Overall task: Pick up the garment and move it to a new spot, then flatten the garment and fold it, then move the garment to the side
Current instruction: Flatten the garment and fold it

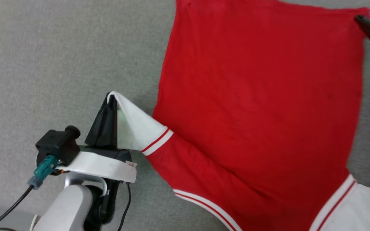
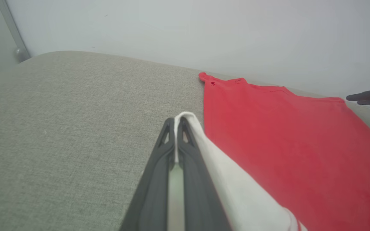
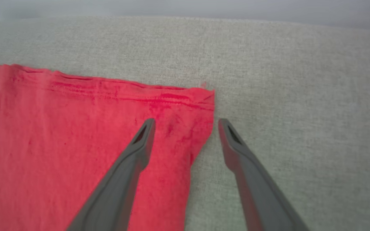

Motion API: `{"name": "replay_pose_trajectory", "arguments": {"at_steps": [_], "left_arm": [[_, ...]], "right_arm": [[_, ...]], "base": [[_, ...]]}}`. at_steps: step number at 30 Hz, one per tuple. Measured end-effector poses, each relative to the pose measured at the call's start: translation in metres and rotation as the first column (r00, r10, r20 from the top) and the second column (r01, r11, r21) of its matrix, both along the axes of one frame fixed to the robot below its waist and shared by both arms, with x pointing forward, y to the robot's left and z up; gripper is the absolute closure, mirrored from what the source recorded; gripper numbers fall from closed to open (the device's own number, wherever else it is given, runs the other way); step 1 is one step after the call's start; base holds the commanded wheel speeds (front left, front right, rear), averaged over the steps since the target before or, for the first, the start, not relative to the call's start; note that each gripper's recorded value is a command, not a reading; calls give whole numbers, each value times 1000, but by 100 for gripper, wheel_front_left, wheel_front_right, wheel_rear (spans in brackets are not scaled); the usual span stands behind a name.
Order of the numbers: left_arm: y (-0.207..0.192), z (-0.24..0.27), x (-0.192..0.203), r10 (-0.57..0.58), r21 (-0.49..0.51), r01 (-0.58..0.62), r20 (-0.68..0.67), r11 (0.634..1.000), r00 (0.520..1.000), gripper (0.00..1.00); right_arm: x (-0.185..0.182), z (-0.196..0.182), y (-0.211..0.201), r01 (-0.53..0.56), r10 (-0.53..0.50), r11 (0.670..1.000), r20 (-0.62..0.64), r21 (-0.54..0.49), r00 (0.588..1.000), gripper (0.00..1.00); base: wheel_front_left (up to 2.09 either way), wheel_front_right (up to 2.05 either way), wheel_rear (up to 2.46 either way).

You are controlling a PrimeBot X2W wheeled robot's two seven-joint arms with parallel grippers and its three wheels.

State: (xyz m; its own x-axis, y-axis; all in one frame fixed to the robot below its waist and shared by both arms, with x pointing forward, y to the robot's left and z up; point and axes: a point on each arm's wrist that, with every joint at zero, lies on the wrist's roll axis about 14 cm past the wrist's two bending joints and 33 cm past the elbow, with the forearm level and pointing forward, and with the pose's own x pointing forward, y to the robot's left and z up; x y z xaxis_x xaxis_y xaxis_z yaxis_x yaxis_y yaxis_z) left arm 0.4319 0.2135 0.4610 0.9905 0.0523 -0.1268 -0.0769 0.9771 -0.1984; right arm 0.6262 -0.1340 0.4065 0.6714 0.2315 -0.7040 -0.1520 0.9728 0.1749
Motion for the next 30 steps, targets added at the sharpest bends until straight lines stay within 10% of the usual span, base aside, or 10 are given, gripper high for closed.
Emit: {"name": "replay_pose_trajectory", "arguments": {"at_steps": [10, 12, 13, 30], "left_arm": [[13, -13, 1, 28, 38, -27, -15, 999, 1000, 100], [13, -11, 1, 28, 38, -28, -10, 999, 1000, 100], [13, -10, 0, 28, 38, -28, -6, 999, 1000, 100], [21, -9, -47, 62, 41, -59, -69, 997, 996, 100]], "right_arm": [[6, -61, 11, -4, -4, 1000, -268, -29, 963, 0], [4, -60, 11, 0, -10, 999, -285, -35, 958, 94], [4, -59, 11, 3, -13, 999, -289, -35, 957, 100], [-15, 46, -3, -94, 81, 975, -69, -201, 994, 100]], "base": [[0, 0, 0], [0, 0, 0], [0, 0, 0], [0, 0, 0]]}}
